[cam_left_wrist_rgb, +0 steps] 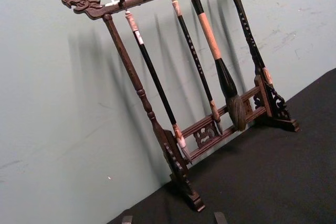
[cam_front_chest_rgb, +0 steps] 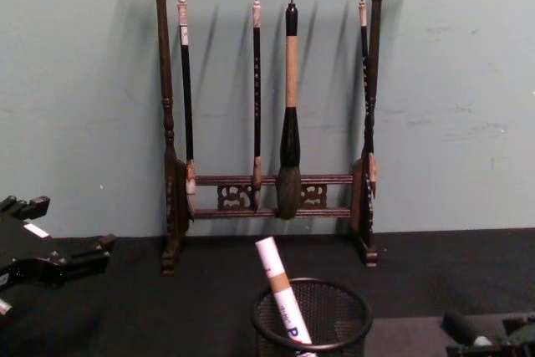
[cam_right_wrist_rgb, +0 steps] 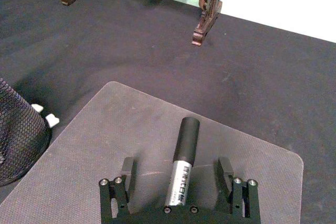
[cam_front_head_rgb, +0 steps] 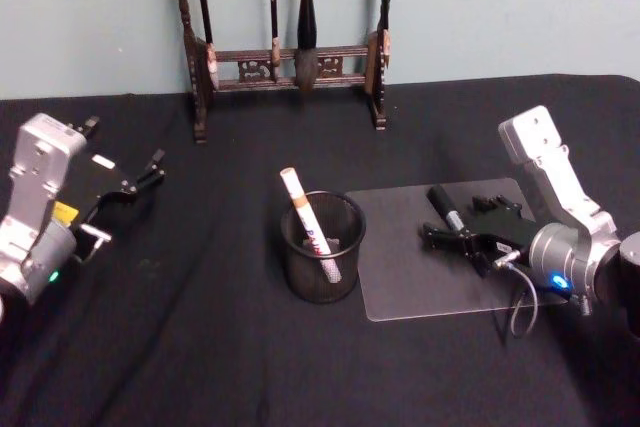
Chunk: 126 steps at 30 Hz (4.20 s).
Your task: Pick up the water-based marker from the table and place it into the pen holder.
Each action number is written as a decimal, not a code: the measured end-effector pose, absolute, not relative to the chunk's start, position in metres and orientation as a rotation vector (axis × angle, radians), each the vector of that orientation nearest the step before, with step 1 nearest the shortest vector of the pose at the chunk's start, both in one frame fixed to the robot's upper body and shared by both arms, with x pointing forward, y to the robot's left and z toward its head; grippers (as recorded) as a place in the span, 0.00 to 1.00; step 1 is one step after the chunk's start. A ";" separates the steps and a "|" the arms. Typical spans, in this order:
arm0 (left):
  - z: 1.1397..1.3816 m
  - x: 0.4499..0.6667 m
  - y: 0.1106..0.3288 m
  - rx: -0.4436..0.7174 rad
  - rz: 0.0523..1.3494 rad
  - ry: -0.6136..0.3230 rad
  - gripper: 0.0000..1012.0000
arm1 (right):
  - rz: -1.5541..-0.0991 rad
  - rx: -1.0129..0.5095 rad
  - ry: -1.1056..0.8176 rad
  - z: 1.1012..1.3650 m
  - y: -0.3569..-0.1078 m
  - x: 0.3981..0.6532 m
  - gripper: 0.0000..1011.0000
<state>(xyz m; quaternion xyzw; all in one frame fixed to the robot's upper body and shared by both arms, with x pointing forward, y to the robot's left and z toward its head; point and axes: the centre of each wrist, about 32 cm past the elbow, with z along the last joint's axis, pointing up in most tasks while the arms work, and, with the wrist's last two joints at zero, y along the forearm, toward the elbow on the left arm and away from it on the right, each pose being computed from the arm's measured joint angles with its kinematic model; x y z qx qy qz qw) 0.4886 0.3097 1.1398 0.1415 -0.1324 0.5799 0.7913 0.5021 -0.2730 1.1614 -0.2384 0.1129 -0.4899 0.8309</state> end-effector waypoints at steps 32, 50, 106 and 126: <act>1.140 0.489 0.310 0.304 1.248 -0.285 0.99 | -1.037 -0.508 0.248 1.157 -0.273 0.503 0.87; 1.140 0.489 0.310 0.304 1.248 -0.285 0.99 | -1.037 -0.508 0.248 1.157 -0.273 0.503 0.34; 1.140 0.489 0.310 0.304 1.248 -0.285 0.99 | -0.641 0.223 0.041 1.131 -0.192 0.522 0.19; 1.140 0.489 0.310 0.304 1.248 -0.285 0.99 | -0.637 0.181 0.096 1.118 -0.187 0.521 0.19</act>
